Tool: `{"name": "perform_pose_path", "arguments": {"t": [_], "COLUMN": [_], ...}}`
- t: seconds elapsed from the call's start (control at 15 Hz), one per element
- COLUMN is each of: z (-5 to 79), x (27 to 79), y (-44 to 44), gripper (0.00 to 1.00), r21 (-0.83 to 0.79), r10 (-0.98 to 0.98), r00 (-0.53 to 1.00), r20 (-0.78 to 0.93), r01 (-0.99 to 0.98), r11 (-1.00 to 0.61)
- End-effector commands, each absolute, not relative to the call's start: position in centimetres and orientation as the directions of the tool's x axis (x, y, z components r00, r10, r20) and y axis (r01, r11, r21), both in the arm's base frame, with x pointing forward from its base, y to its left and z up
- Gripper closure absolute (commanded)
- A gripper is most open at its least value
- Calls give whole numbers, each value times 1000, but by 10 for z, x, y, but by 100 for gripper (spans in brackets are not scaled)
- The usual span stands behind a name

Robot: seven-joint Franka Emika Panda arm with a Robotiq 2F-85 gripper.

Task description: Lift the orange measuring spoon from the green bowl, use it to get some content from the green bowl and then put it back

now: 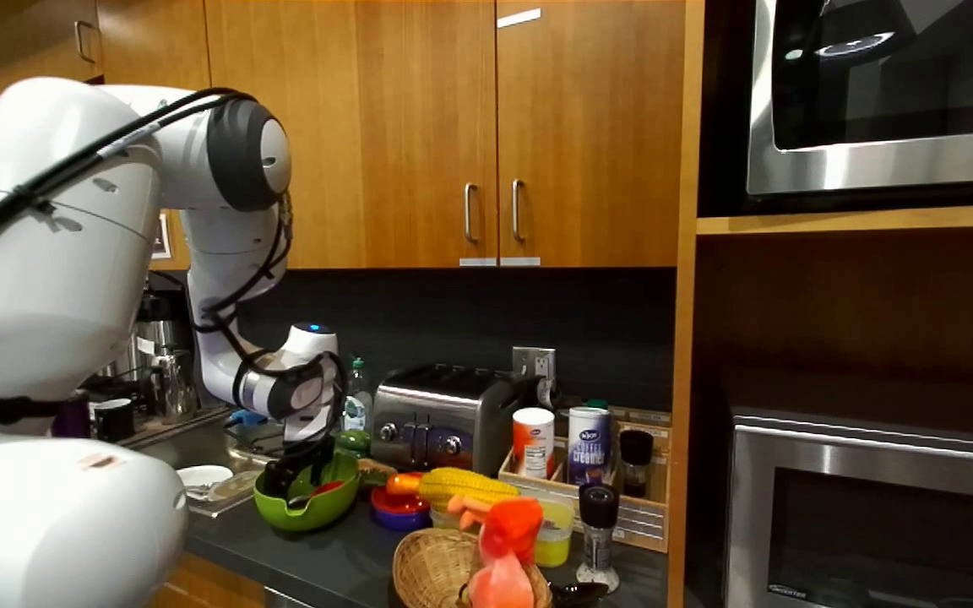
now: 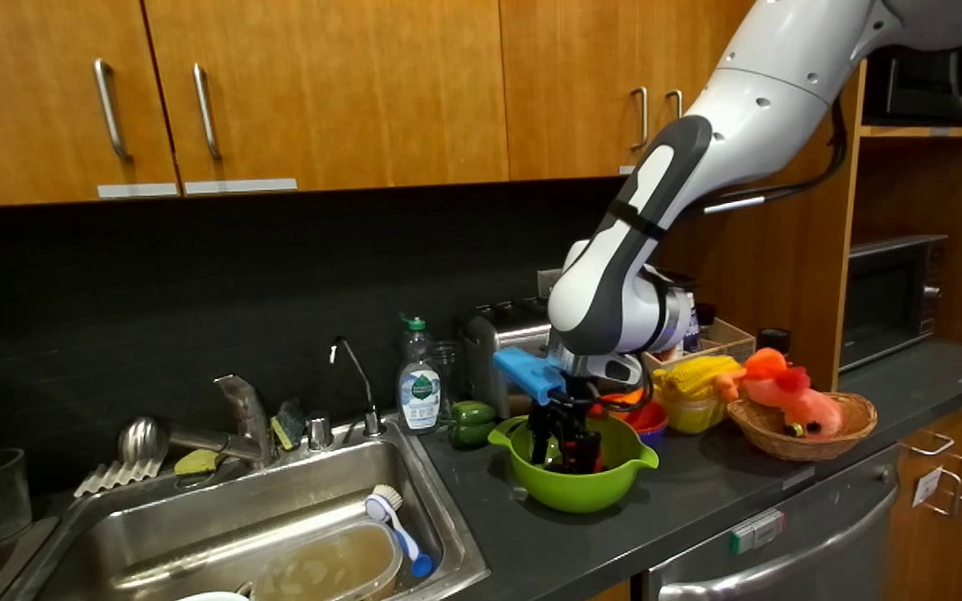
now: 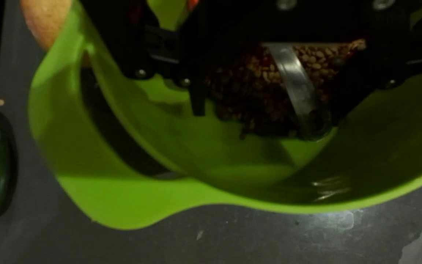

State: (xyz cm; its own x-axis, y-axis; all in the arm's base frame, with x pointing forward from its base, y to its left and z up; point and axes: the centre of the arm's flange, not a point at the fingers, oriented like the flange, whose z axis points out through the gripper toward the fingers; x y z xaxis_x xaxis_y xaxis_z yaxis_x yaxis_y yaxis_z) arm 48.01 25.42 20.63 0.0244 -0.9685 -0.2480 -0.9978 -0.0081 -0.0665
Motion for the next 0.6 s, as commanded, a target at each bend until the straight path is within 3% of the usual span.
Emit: {"name": "perform_pose_path", "arguments": {"t": [0.0, 0.27, 0.33, 0.4, 0.53], "z": [223, 226, 226, 226, 224], "x": [466, 465, 465, 464, 464], "y": [250, 249, 248, 248, 247], "gripper": [46, 77, 36, 40, 36], "r21": [-88, -81, -77, -72, -69], "r10": [-970, -970, -970, -970, -969], "r00": [15, 20, 20, 17, 17], "r20": [-241, -242, -244, -244, -245], "r01": [-996, -997, -997, -997, -998], "r11": [7, -1, -2, 0, 0]}}
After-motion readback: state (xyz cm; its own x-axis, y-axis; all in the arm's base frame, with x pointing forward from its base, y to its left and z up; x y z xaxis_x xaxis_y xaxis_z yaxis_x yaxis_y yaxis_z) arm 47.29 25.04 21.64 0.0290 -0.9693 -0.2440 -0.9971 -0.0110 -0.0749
